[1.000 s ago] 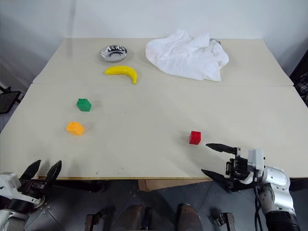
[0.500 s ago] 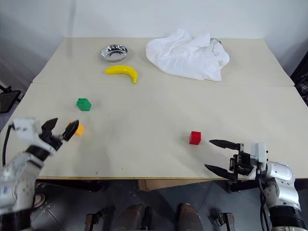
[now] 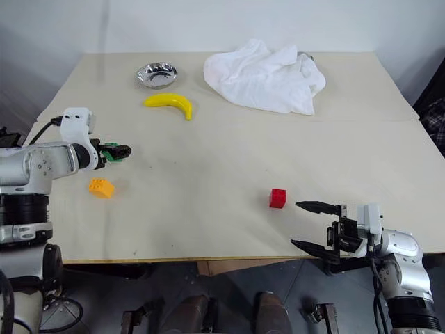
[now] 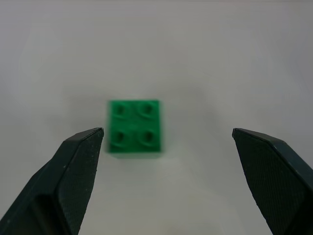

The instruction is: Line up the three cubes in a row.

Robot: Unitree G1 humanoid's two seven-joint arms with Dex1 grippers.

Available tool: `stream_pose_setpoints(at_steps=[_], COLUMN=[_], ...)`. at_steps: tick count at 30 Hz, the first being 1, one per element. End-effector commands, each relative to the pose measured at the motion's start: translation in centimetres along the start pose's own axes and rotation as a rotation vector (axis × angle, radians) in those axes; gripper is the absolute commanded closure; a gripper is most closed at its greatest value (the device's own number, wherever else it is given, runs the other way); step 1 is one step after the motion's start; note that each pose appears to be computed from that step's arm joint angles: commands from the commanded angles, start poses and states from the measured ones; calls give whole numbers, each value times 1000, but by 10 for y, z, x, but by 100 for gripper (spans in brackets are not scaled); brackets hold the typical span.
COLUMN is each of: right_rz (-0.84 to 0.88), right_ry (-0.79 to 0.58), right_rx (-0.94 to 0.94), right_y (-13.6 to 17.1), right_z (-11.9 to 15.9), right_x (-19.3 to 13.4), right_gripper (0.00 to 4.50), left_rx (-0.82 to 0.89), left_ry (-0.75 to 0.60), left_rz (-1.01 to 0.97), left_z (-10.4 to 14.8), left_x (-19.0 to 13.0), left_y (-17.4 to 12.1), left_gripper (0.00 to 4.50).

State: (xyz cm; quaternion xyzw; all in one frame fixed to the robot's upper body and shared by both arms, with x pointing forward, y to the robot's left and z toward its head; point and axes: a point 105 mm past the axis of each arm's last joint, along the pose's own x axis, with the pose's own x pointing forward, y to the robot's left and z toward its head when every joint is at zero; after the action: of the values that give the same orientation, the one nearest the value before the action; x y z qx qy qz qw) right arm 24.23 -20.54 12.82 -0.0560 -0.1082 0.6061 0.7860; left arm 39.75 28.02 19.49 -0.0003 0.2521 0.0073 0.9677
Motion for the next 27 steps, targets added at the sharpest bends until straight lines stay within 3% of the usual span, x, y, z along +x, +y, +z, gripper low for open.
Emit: stream_pose_setpoints(at_steps=[1,12,16,23,27], right_rz=[22,3,1,-13,-38], right_ry=[-16,-24,-20,-18,-12], right_rx=[-17,-26,-20,-21,-37], right_y=[5,5,7,7,4], right_z=[4,3,1,0,2], right_x=[-1,-1,-2,-3,-7], right_gripper=[1,1,0,0,0], left_rx=[-9,-11,7,15,141], left_ry=[-19,-21,-11,-21,-144], left_rz=[10,-14,-28,-30,-133], left_z=[9,9,7,9,25], left_x=[4,23,26,26,20], left_y=[2,1,-3,0,-9], left_gripper=[0,0,88,301,301])
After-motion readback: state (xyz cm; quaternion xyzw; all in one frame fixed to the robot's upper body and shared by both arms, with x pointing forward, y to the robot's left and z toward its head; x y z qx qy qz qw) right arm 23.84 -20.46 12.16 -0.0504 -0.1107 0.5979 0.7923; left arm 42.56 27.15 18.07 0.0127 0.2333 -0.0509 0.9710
